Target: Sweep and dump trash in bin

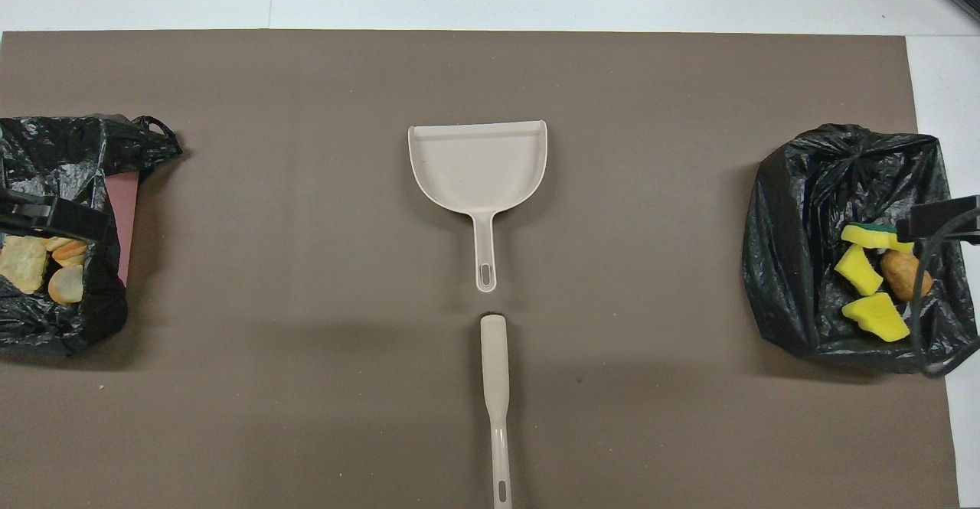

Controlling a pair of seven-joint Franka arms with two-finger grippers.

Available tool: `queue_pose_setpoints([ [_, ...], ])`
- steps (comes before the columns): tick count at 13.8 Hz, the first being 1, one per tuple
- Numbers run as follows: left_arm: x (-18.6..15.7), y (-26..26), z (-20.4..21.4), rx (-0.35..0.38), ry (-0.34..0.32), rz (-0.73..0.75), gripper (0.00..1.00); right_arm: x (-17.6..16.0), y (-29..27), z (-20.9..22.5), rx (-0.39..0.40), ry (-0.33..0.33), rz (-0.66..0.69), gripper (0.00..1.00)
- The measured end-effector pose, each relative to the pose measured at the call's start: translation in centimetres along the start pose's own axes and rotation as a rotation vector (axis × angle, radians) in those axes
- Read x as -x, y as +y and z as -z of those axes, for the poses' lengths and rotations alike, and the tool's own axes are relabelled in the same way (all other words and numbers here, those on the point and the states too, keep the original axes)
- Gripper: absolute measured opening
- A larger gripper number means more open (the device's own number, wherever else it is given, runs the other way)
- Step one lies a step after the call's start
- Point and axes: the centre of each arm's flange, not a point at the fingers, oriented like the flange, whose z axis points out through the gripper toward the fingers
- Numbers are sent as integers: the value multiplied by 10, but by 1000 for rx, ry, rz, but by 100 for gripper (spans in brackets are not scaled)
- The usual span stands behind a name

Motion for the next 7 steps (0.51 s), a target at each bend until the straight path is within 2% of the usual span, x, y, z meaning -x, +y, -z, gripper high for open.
queue_pose_setpoints([
  [7,-1,2,2,0,-1,-4,100,0,0,0,0,0,0,100],
])
